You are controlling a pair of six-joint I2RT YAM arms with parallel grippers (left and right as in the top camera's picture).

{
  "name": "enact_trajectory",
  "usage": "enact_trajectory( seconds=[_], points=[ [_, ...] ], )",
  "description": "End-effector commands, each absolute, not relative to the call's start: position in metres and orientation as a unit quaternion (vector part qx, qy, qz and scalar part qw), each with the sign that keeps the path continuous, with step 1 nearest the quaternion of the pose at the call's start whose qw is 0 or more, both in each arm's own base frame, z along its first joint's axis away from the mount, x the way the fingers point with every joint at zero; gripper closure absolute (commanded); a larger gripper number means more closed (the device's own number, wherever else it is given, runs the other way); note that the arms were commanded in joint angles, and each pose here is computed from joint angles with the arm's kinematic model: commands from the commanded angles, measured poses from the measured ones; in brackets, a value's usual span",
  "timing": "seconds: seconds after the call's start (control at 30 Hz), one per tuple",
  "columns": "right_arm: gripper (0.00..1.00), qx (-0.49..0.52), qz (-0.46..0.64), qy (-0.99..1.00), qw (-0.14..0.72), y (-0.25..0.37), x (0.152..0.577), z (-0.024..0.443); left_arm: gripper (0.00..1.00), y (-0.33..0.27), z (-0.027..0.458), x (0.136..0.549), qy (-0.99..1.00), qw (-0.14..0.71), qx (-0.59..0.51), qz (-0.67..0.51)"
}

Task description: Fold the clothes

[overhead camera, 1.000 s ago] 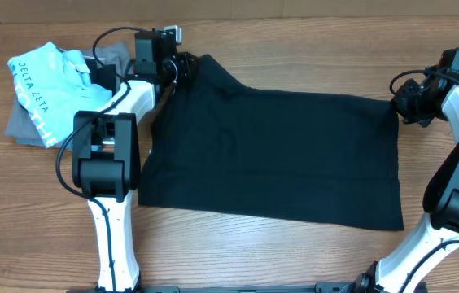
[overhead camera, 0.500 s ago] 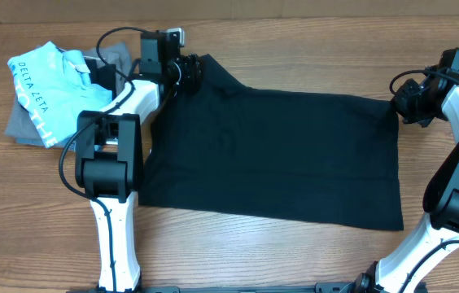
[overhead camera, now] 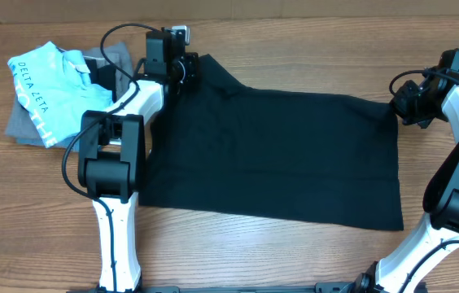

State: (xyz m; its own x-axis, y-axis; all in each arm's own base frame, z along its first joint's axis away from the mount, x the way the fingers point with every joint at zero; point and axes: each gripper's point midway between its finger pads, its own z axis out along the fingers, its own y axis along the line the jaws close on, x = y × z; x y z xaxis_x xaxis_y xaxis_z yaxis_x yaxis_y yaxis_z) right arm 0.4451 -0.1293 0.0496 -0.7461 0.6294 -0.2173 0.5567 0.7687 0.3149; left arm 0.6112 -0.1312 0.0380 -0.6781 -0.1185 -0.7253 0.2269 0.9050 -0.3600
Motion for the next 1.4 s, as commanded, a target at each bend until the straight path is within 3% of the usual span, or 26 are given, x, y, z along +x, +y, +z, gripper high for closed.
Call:
enact_trajectory(
  seconds=[0.0,0.07,0.1,0.73,0.83,0.93,1.23,1.37],
  points=[
    [0.96,0.316,0.118,0.924,0.178,-0.13,0.452,0.066,0.65,-0.127,0.074,0.624,0.871,0.431,0.036,-0.232],
    [0.96,0.316,0.118,0.924,0.18,-0.13,0.453,0.067,0.49,-0.124,0.07,0.624,0.876,0.427,0.03,-0.223],
    [0.96,0.316,0.118,0.924,0.18,-0.13,0.453,0.067,0.48,-0.121,0.068,0.624,0.878,0.425,0.026,-0.216],
    [0.96,0.324,0.131,0.92,0.177,-0.126,0.454,0.067,0.6,-0.13,0.017,0.614,0.896,0.38,0.029,-0.228],
    [0.96,0.324,0.131,0.92,0.176,-0.126,0.453,0.067,0.82,-0.132,0.019,0.615,0.893,0.384,0.032,-0.233],
    [0.96,0.324,0.13,0.92,0.175,-0.126,0.453,0.067,0.96,-0.145,0.035,0.618,0.873,0.403,0.055,-0.268],
    [0.96,0.324,0.13,0.922,0.168,-0.125,0.45,0.066,0.96,-0.146,0.082,0.625,0.844,0.436,0.06,-0.306],
    [0.96,0.324,0.13,0.922,0.168,-0.125,0.45,0.066,0.83,-0.145,0.09,0.624,0.842,0.438,0.06,-0.308]
  ],
)
